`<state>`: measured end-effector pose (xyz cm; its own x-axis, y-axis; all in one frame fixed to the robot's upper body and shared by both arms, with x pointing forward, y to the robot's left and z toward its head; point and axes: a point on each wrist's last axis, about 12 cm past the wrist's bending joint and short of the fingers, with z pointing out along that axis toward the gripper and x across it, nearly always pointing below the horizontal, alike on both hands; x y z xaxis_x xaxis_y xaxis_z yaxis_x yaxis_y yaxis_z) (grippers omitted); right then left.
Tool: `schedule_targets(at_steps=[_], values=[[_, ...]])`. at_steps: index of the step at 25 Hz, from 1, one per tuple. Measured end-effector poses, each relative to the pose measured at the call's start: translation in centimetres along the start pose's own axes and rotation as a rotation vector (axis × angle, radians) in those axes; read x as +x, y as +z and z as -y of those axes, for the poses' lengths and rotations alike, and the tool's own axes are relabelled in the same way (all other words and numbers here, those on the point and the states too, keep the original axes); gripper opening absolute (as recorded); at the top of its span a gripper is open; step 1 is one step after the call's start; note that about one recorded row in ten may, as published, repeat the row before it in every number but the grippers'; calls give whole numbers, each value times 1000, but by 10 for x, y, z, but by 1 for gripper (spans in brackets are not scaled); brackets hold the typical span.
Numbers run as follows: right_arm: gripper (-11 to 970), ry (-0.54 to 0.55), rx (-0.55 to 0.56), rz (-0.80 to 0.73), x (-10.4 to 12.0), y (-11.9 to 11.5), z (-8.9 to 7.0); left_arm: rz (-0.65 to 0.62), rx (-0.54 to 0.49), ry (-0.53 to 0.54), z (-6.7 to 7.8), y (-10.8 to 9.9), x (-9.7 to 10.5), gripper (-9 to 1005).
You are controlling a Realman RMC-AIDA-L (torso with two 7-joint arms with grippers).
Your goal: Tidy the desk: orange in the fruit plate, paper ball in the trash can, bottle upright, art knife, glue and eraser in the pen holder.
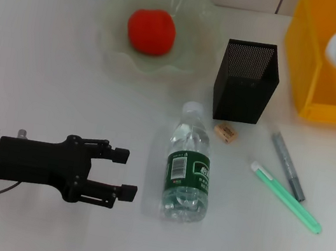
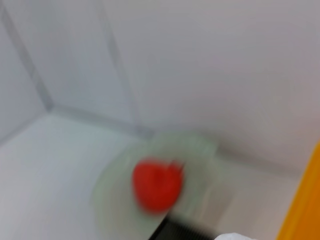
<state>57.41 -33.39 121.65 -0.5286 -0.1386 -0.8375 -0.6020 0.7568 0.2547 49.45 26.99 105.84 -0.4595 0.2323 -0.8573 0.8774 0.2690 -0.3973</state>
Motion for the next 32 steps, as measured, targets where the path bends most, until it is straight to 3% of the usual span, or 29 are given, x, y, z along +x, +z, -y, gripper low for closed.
schedule_targets(at_steps=[1,5,9,15,20,25,32], values=[[502,0,0,0,0,0,0,0,0,0,0,0,0,841],[501,36,176,132,0,-11,25,4,-4,-2,0,-1,0,841],[501,50,276,177,10,0,39,4,-5,-2,-1,-1,0,842],[508,78,242,151,16,24,43,4,-4,-4,-1,-1,-1,842],[541,69,240,149,15,25,42,5,0,-11,0,-1,-1,842],[709,73,237,146,18,24,42,4,6,-11,0,-1,-2,841],[709,44,147,134,25,16,32,5,13,-57,-2,-4,-9,841]])
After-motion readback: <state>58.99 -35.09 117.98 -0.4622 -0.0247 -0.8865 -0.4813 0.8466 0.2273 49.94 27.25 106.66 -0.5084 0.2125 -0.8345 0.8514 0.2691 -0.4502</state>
